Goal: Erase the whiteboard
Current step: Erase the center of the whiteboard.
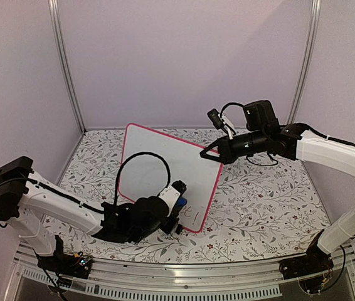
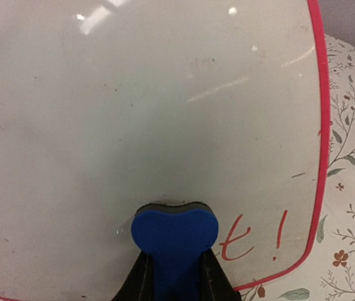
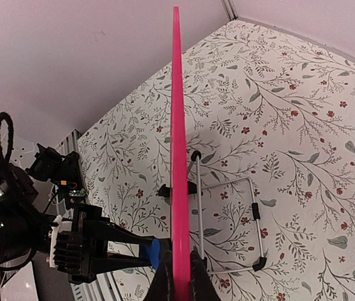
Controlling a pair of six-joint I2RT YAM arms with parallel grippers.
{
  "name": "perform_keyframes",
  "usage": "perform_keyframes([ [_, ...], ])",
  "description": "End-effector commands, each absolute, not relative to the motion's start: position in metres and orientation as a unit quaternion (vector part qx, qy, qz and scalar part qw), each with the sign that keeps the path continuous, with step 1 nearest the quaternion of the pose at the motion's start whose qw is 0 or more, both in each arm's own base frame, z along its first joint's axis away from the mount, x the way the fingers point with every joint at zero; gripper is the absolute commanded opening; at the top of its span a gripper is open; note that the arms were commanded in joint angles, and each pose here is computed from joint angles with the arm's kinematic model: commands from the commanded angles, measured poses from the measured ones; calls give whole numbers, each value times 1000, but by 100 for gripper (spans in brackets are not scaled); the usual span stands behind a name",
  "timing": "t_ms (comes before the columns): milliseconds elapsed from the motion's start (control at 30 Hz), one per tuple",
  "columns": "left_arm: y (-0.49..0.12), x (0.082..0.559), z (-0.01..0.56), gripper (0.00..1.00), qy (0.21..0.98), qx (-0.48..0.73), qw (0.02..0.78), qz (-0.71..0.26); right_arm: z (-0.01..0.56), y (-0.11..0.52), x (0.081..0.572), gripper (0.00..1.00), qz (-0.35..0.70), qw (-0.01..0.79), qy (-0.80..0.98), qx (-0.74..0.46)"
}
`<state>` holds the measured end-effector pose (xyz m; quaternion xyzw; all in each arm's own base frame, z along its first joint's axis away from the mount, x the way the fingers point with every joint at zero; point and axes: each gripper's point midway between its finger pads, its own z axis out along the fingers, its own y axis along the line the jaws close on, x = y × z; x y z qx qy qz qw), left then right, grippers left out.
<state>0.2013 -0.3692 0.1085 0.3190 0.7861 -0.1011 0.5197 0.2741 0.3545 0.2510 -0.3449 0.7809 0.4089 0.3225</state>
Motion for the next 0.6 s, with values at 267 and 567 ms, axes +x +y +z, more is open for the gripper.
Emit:
perform_keyframes([
  [267, -374, 206, 119, 0, 786, 301, 526, -123, 230, 360, 261, 0, 404, 289, 785, -371],
  [567, -346, 195, 60, 0, 823, 296, 472, -105, 230, 360, 261, 0, 404, 289, 784, -372],
])
